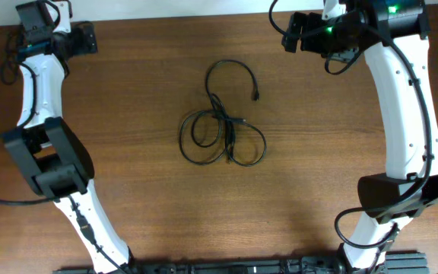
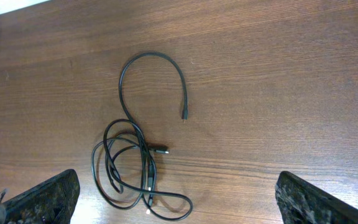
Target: Untangle cables
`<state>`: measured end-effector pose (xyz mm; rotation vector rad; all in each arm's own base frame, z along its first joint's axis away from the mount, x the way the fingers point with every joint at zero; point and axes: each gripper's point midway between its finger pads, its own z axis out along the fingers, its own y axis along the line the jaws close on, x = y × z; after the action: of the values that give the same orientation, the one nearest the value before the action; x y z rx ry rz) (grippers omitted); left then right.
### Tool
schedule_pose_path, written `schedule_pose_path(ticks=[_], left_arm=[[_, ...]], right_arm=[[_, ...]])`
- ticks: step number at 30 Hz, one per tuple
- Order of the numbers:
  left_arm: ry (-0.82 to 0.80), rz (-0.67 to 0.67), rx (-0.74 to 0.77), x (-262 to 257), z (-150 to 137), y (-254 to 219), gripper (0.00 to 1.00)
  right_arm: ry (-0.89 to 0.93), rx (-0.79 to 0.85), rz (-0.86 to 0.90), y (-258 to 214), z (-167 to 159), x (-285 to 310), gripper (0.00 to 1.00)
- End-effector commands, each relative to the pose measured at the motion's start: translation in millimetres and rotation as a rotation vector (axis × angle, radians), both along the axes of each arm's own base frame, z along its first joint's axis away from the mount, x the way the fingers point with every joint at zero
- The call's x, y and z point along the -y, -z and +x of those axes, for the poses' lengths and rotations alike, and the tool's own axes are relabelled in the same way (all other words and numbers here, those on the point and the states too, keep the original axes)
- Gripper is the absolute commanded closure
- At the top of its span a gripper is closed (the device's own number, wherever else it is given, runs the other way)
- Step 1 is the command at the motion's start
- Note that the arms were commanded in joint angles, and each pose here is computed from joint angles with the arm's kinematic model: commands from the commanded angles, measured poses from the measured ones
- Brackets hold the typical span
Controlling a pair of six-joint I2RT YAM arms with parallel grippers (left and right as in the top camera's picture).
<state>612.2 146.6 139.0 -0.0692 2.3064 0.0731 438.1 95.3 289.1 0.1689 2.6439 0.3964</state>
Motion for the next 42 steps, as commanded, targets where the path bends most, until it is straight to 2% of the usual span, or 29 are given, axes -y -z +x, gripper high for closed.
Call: schedule_pose_path(ticks=[1,3,4,5,9,14,17,19,23,24,25,28,31,33,34,36,38,40,42], left_arm=[[-0.032,-0.016,0.12,0.0,-10.2,-79.2,0.01],[-0.119,-0.014,0.034,-20.6,-27.2,-61.6,0.01],[-0.309,-0.003,-0.023,-57.3,-46.4,-48.9,0.01],[-0.379,0.0,-0.059,-74.4,-59.2,-41.6,0.01],[-0.501,-0.033,-0.188,-135.1,-103.7,-2.5,0.01],[-0.518,-0.063,-0.288,-150.7,-100.9,82.1,0.01],[-0.516,-0.069,-0.291,-156.0,-91.8,121.4,0.0],[-0.52,-0.059,-0.244,-163.9,-81.8,126.7,0.01],[-0.483,-0.095,-0.151,-167.9,-64.6,119.1,0.16],[-0.483,-0.094,-0.147,-168.5,-63.5,120.6,0.26],[-0.482,-0.093,-0.144,-168.9,-62.8,120.8,0.45],[-0.483,-0.089,-0.131,-170.5,-60.9,118.8,0.5],[-0.483,-0.087,-0.125,-171.4,-59.5,119.7,0.5],[-0.483,-0.091,-0.139,-171.2,-59.9,133.8,0.49],[-0.483,-0.09,-0.136,-171.9,-58.7,138.7,0.51],[-0.482,-0.071,-0.07,-178.4,-47.3,129.0,0.81],[-0.48,-0.052,-0.002,-184.8,-35.9,113.3,1.0],[-0.479,-0.026,0.086,-194.9,-20.4,78.1,1.0],[-0.447,0.048,0.209,-206.2,-0.5,15.9,0.97]], right_arm=[[0.006,0.006,-0.012,-1.2,0.1,3.2,0.02],[0.006,0.006,-0.012,-1.1,0.0,3.2,0.02],[0.006,0.006,-0.012,-1.1,0.0,3.2,0.02],[0.006,0.006,-0.012,-1.1,0.0,3.2,0.02],[0.006,0.006,-0.012,-1.2,0.1,3.2,0.02],[0.006,0.006,-0.012,-1.1,0.0,3.2,0.02],[0.006,0.006,-0.012,-1.1,0.0,3.2,0.02],[0.006,0.006,-0.012,-1.1,0.0,3.2,0.02],[0.006,0.006,-0.012,-1.1,0.0,3.2,0.02],[0.006,0.006,-0.012,-1.1,0.0,3.2,0.02],[0.006,0.006,-0.012,-1.1,0.0,3.2,0.02],[0.006,0.006,-0.012,-1.1,0.0,3.2,0.02],[0.006,0.006,-0.012,-1.1,0.0,3.2,0.02],[0.006,0.006,-0.012,-1.1,0.0,3.2,0.02],[0.006,0.006,-0.012,-1.1,0.0,3.2,0.02],[0.006,0.006,-0.011,-1.2,0.1,3.2,0.02],[0.006,0.006,-0.012,-1.1,0.0,3.2,0.02],[0.006,0.006,-0.012,-1.1,0.0,3.2,0.02],[0.006,0.006,-0.011,-1.1,0.0,3.1,0.02]])
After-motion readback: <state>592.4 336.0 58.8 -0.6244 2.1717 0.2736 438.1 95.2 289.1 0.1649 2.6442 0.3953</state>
